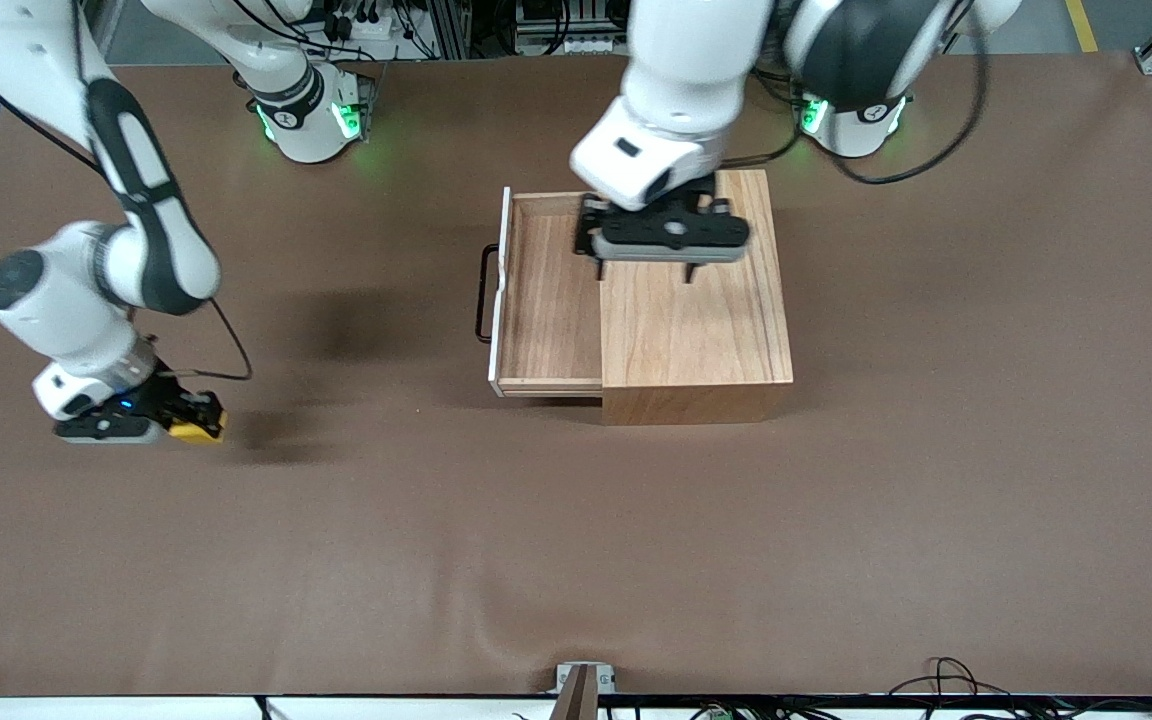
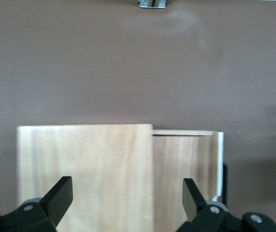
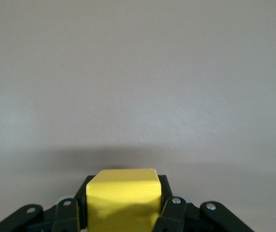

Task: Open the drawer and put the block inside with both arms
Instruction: 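Lift the cube with the right gripper while the left gripper withdraws, then carry the yellow cube with the right gripper into the open drawer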

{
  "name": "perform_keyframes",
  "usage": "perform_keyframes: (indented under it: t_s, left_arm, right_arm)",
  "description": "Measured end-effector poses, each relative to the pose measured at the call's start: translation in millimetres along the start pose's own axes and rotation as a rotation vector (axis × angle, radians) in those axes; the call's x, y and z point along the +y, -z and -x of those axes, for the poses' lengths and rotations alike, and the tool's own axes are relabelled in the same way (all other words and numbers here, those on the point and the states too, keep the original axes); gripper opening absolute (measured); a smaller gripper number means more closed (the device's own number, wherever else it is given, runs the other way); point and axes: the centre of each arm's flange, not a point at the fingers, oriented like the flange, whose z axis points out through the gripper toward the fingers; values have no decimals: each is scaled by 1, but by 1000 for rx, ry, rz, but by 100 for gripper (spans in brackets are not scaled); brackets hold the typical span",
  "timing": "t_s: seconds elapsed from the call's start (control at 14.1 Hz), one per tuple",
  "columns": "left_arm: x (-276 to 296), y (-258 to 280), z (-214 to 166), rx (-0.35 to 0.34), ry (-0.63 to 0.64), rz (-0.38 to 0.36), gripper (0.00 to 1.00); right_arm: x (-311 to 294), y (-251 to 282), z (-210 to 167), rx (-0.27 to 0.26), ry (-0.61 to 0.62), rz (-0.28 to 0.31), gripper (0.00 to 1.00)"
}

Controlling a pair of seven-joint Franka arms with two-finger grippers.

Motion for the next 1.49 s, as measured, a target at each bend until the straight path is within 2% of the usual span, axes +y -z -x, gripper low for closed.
perform_keyframes:
  t_s: [0.14,0.36,0.5,0.78,1.0,1.14,1.49]
  left_arm:
    - [-49,20,-21,-24,-14,1,100]
    - [-126,43,-45,-62,-50,-25,100]
    - [-162,55,-48,-92,-49,-49,100]
    - [-224,71,-55,-127,-89,-71,100]
    - [-288,68,-62,-154,-99,-84,100]
    - [-307,59,-54,-170,-93,-91,100]
    - [-341,43,-27,-162,-25,-73,100]
  right_arm:
    - [18,48,3,-46,42,-26,56]
    - [7,105,-5,-110,85,-72,56]
    - [-14,148,-20,-172,126,-113,56]
    - [-94,209,-43,-211,213,-146,56]
    - [-174,232,-47,-202,246,-149,56]
    - [-231,239,-41,-196,235,-149,56]
    - [-336,228,-30,-121,152,-161,56]
